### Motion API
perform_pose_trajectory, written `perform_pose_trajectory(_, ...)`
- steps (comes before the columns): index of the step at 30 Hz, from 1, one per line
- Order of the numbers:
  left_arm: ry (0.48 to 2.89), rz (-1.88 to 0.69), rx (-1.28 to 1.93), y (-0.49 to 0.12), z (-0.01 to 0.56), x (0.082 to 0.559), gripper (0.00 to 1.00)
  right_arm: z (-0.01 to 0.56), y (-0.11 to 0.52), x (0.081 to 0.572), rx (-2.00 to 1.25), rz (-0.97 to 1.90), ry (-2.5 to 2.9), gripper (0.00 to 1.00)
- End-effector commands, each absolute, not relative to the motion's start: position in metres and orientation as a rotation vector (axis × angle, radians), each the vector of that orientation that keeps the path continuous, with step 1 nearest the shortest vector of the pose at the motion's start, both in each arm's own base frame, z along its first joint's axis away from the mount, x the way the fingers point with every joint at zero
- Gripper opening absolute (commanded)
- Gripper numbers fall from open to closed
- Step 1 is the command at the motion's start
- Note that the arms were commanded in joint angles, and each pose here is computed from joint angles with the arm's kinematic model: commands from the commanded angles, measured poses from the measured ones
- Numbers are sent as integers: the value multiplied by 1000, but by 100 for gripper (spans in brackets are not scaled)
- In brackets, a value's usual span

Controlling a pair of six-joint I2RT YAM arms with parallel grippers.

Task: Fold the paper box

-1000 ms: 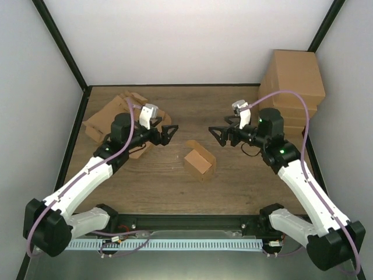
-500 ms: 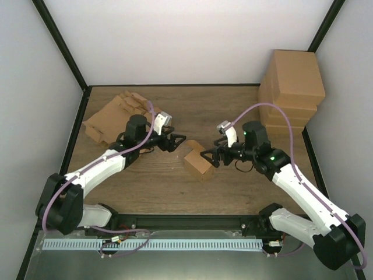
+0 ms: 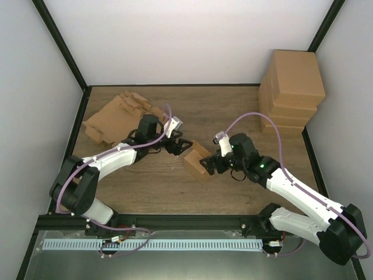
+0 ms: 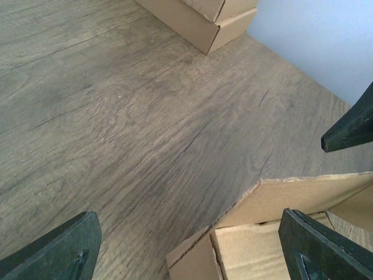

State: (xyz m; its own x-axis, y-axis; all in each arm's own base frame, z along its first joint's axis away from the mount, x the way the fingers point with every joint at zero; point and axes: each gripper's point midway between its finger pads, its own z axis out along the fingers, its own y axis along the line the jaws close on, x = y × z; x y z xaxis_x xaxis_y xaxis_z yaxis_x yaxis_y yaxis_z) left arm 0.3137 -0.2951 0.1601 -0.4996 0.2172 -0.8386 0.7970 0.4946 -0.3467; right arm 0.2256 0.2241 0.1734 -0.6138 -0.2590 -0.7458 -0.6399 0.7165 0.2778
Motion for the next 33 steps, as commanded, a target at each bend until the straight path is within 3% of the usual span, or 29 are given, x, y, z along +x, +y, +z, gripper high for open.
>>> perform_pose_trajectory(1,1910,-1003,932,-309,170,316,85,171,217,232,-542,638,2225,100)
perform_pose_trajectory(6,1931,-1027,981,-316,163,312,75,163,216,223,-499,667,2244,100)
perform_pose_trajectory(13,1989,-978,989,-323,155,304,52,149,218,216,-461,698,2294,100)
perform_pose_trajectory(22,2108,-780,913,-323,146,301,32,131,213,216,-384,675,2377,100)
perform_pose_trajectory(33,2209,-724,779,-315,154,302,10,132,203,213,-284,667,2380,100)
